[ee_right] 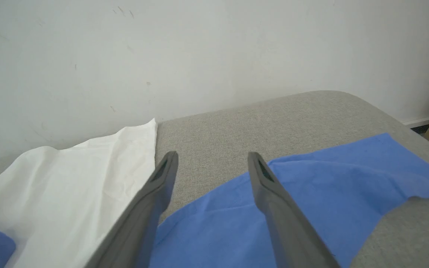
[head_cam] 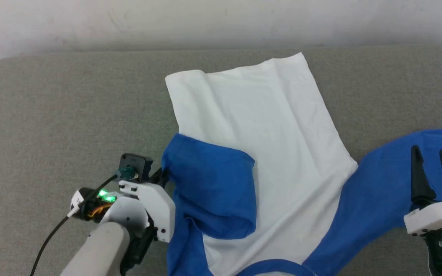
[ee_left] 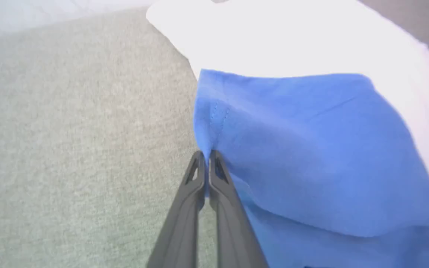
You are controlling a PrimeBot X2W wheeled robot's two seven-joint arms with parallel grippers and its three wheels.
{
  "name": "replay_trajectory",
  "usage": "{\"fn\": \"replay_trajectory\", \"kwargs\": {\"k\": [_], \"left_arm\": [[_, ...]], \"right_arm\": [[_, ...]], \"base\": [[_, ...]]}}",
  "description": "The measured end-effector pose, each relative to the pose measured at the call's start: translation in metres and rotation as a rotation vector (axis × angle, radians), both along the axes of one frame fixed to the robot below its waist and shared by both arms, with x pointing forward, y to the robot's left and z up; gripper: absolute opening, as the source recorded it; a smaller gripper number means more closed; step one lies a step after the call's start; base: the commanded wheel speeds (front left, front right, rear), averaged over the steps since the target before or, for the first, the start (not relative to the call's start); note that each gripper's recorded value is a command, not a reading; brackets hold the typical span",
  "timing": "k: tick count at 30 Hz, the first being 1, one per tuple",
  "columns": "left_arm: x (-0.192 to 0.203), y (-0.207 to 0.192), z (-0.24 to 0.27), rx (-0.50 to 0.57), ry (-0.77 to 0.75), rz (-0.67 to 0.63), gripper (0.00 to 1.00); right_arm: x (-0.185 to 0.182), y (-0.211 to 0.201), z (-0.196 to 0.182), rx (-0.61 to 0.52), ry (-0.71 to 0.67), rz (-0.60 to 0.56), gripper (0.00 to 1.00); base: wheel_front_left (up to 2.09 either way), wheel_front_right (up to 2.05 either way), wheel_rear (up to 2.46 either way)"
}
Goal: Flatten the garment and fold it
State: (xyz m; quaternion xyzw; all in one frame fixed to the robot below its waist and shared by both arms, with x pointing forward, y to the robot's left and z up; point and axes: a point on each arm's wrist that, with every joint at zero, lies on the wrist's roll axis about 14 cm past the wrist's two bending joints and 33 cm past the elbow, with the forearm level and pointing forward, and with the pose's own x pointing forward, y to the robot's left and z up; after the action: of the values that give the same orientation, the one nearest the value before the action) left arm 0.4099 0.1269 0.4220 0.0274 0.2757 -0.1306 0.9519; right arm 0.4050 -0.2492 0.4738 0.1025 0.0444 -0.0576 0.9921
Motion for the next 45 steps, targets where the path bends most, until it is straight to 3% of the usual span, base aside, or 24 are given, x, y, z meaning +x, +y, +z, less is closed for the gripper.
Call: {"fn": "replay_trajectory", "kwargs": {"k": [5,9,16,23,25,29,37,41,45], "left_arm": [[0.013,-0.027,0.059,-0.079,-0.204,-0.044,0.00],[0.010,-0.073,0.091,-0.161,-0.268,-0.148,0.00],[-0.013,-0.157,0.096,-0.260,-0.209,-0.349,0.00],[-0.032,-0.207,0.054,-0.245,-0.055,-0.482,0.02],[-0.036,-0.215,0.039,-0.242,-0.026,-0.502,1.00],[-0.043,-0.227,0.030,-0.299,-0.013,-0.532,1.00],[-0.027,-0.234,0.083,-0.440,-0.241,-0.559,1.00],[-0.009,-0.214,0.103,-0.425,-0.340,-0.472,1.00],[0.019,-0.159,0.116,-0.352,-0.458,-0.328,1.00]], "right_arm": [[-0.003,0.000,0.011,0.001,-0.028,0.001,1.00],[-0.010,-0.007,0.015,-0.002,-0.039,-0.020,1.00],[-0.026,-0.026,0.018,-0.003,-0.043,-0.083,1.00],[-0.043,-0.048,0.013,-0.007,-0.027,-0.157,1.00],[-0.046,-0.053,0.010,-0.004,-0.015,-0.172,1.00],[-0.050,-0.057,0.001,-0.007,0.019,-0.182,1.00],[-0.054,-0.068,-0.013,-0.031,0.145,-0.158,1.00],[-0.053,-0.071,-0.013,-0.040,0.192,-0.144,1.00],[-0.053,-0.079,-0.021,-0.047,0.283,-0.141,1.00]], "base": [[0.00,0.00,0.00],[0.00,0.00,0.00],[0.00,0.00,0.00],[0.00,0.00,0.00],[0.00,0.00,0.00],[0.00,0.00,0.00],[0.00,0.00,0.00],[0.00,0.00,0.00],[0.00,0.00,0.00]]}}
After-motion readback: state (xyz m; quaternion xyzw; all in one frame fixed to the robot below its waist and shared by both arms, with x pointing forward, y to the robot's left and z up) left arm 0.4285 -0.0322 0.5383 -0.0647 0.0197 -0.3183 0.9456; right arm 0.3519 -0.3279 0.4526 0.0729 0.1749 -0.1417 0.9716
